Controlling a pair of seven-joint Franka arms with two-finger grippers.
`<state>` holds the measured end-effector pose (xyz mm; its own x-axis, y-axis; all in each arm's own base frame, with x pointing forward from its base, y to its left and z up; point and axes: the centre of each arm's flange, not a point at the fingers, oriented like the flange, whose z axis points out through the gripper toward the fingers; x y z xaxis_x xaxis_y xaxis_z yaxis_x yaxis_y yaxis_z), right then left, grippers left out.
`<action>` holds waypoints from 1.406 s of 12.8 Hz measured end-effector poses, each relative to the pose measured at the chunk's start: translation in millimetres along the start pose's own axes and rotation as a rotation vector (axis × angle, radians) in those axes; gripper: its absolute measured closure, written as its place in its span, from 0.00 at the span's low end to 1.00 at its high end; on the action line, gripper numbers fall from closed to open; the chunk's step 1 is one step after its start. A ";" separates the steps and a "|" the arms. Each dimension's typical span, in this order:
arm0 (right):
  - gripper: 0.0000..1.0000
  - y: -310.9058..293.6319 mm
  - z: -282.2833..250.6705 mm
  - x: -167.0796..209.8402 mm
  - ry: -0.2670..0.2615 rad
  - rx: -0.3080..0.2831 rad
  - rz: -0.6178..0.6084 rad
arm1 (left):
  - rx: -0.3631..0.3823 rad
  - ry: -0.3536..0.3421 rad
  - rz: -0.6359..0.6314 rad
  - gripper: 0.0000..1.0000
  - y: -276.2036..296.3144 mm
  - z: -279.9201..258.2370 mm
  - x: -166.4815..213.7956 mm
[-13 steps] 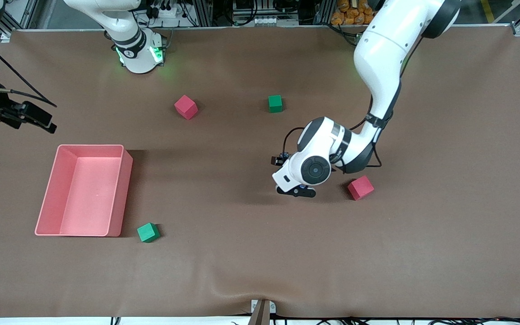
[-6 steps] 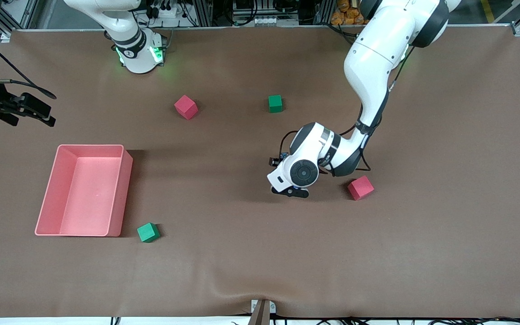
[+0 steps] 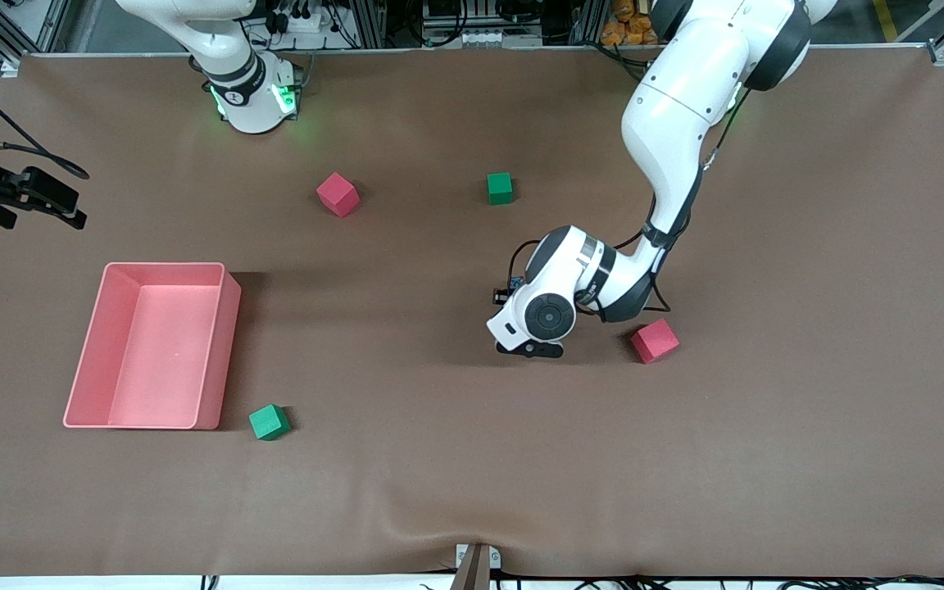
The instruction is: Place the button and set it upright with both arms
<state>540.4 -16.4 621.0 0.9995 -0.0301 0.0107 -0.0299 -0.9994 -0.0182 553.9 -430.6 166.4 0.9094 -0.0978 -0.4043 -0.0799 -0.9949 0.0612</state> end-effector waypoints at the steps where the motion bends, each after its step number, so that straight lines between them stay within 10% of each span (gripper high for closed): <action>1: 0.00 -0.4 -0.1 -0.2 -0.002 -0.007 -0.003 | 0.002 -0.001 -0.010 0.19 1.5 1.4 -0.8; 5: 0.00 -9.6 0.3 -0.9 -0.009 -0.045 -0.032 | 0.009 -0.008 -0.017 0.21 6.5 8.2 -3.2; 9: 0.00 -14.2 0.8 -1.8 -0.015 -0.053 -0.041 | 0.013 -0.009 -0.044 0.57 11.9 8.8 -6.2; 18: 0.00 -10.7 0.5 -1.6 -0.015 -0.053 -0.034 | -0.001 0.074 -0.108 0.57 22.3 -33.0 -8.1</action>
<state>539.1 -5.7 620.7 1.0000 0.0041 -0.0049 0.0043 -0.9994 0.0344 558.3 -451.2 201.2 0.9403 0.0117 -0.3401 0.0203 -0.9996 0.0217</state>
